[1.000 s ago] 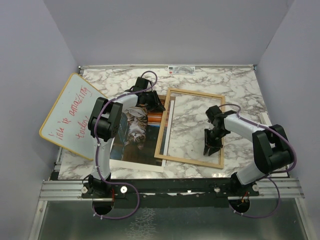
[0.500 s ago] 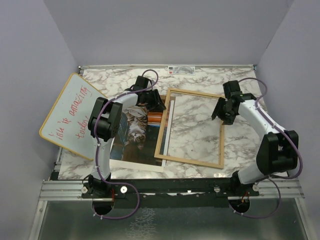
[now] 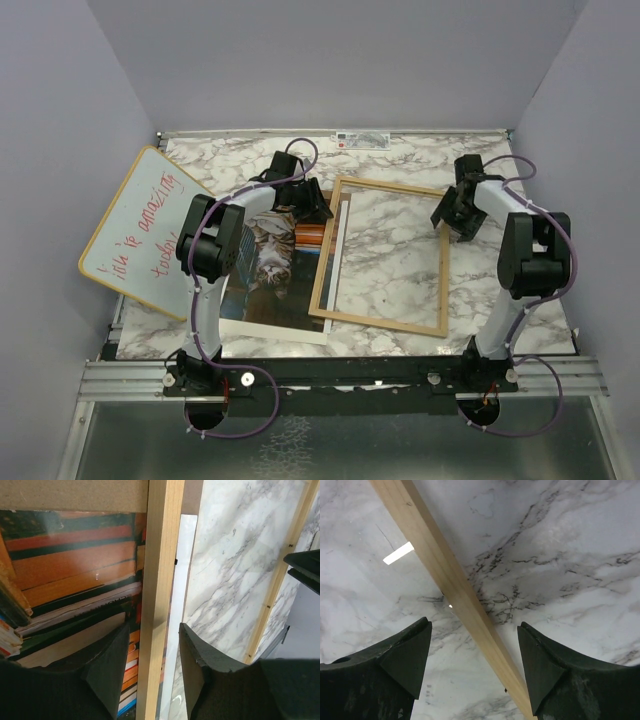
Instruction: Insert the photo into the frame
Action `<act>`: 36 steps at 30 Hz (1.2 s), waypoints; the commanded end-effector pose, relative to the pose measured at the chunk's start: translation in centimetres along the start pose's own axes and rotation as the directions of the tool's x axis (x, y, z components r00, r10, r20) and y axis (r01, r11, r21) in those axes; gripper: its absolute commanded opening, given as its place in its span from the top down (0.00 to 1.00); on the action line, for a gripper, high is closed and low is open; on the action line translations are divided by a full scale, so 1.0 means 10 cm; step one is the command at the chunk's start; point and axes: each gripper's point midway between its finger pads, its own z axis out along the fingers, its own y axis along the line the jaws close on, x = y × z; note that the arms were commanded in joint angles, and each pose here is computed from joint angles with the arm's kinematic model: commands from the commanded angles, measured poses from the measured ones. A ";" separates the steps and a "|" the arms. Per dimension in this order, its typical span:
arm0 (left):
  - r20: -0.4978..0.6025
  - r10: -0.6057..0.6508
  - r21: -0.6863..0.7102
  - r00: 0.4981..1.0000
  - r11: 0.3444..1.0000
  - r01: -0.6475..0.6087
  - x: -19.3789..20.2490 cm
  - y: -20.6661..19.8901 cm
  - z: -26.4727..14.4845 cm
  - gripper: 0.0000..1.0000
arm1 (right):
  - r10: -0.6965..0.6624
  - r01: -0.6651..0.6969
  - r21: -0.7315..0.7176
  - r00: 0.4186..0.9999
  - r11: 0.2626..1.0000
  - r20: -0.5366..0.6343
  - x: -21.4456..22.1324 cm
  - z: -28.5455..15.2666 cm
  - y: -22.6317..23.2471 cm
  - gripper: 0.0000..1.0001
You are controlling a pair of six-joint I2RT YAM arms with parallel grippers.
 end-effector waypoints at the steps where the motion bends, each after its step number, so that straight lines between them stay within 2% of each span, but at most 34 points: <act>1: -0.119 -0.049 -0.127 0.992 0.991 0.034 0.41 0.46 0.17 0.54 | 0.002 -0.002 -0.083 1.000 0.997 -0.002 -0.14 0.10 0.17 0.26; 6: -0.165 -0.018 -0.053 0.986 0.999 0.009 0.48 0.25 0.24 0.55 | 0.000 -0.008 -0.189 0.999 0.982 -0.044 -0.11 0.17 0.33 0.26; 14: -0.220 0.085 0.056 0.972 0.996 -0.074 0.62 -0.14 0.38 0.56 | 0.021 -0.023 -0.263 1.000 0.965 -0.009 -0.41 0.20 0.40 0.28; 19: -0.235 0.142 0.093 0.962 0.988 -0.123 0.73 -0.37 0.49 0.56 | 0.041 -0.037 -0.249 0.999 0.968 0.012 -0.55 0.23 0.33 0.29; 25: -0.246 0.156 0.089 0.956 0.986 -0.138 0.81 -0.43 0.59 0.56 | 0.093 -0.086 -0.169 0.995 0.982 0.037 -0.67 0.27 0.07 0.29; 31: -0.272 0.222 0.128 0.936 0.973 -0.193 0.94 -0.55 0.66 0.53 | 0.138 -0.125 -0.138 0.987 0.983 0.088 -0.84 0.29 -0.10 0.29; 36: -0.246 0.249 0.056 0.937 0.968 -0.243 0.88 -0.47 0.60 0.52 | 0.139 -0.123 -0.109 0.978 0.986 0.154 -1.01 0.12 -0.15 0.27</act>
